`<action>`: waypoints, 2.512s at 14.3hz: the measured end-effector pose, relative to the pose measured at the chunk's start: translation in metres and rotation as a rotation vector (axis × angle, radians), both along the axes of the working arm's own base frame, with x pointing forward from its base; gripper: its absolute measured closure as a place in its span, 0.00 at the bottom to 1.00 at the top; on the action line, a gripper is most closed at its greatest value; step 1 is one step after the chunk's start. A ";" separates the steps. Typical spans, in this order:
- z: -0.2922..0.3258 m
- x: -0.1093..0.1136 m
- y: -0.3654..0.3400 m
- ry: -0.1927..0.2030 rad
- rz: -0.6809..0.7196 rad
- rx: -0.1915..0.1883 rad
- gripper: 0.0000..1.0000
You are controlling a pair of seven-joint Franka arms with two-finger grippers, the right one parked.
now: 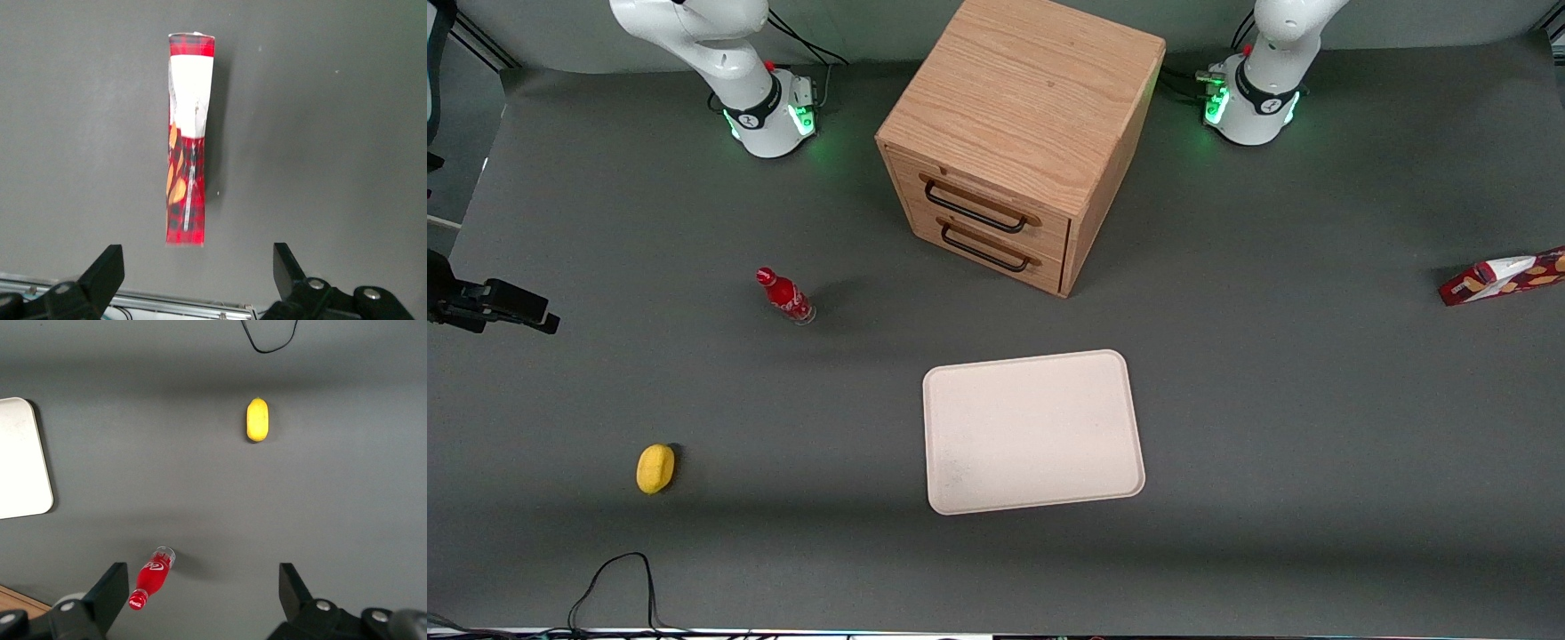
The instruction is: Place red cookie box on tray
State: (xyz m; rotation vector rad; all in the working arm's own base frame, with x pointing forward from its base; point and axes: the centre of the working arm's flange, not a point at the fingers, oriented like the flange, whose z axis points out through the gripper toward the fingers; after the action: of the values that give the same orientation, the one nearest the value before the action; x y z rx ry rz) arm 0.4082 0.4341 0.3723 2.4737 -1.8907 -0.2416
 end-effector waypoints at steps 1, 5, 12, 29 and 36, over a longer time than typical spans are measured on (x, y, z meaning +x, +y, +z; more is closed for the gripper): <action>-0.016 -0.003 -0.006 -0.007 -0.010 0.000 0.00; -0.064 -0.012 -0.025 -0.050 -0.040 0.015 0.00; -0.120 -0.007 -0.028 -0.077 -0.080 0.019 0.00; -0.125 0.012 -0.039 -0.104 -0.121 0.023 0.97; 0.028 0.064 -0.074 -0.024 -0.050 -0.007 0.97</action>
State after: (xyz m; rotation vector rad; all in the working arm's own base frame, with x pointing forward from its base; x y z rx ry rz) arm 0.4720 0.3604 0.4000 2.4383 -1.9615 -0.2070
